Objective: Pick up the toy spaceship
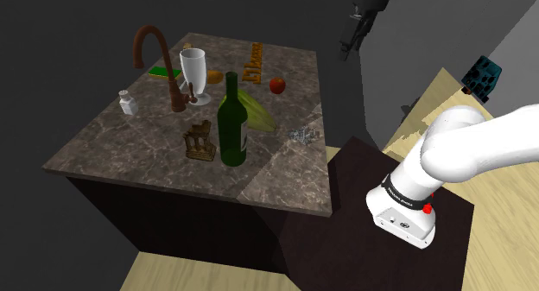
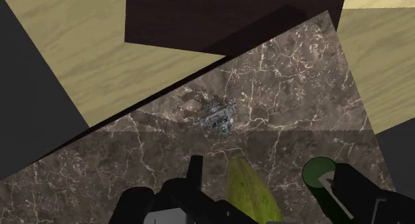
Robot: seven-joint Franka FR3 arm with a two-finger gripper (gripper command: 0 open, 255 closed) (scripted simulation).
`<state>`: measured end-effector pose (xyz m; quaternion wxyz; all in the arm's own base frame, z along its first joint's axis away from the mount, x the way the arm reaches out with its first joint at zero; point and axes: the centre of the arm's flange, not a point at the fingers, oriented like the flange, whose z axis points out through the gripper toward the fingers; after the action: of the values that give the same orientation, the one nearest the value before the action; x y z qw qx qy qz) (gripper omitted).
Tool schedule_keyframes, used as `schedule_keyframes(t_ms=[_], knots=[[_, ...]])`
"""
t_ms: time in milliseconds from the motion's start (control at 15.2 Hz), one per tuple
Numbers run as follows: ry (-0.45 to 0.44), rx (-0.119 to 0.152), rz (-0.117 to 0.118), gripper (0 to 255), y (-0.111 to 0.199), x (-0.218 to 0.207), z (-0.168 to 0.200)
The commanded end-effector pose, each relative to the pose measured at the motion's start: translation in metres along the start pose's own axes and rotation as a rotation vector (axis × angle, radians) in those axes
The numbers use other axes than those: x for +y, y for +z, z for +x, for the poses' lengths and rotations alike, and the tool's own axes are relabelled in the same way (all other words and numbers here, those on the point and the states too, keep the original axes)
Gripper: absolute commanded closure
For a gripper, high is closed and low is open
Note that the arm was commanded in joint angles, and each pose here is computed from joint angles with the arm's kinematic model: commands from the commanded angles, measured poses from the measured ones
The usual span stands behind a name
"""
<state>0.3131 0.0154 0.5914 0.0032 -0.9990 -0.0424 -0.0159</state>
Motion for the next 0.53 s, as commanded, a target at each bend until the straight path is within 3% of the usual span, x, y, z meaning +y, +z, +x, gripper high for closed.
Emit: schedule_keyframes(t_ms=[0, 462], knots=[[0.000, 0.000, 0.000, 0, 0.000, 0.000, 0.000], [-0.069, -0.014, 0.000, 0, 0.088, 0.004, 0.031]])
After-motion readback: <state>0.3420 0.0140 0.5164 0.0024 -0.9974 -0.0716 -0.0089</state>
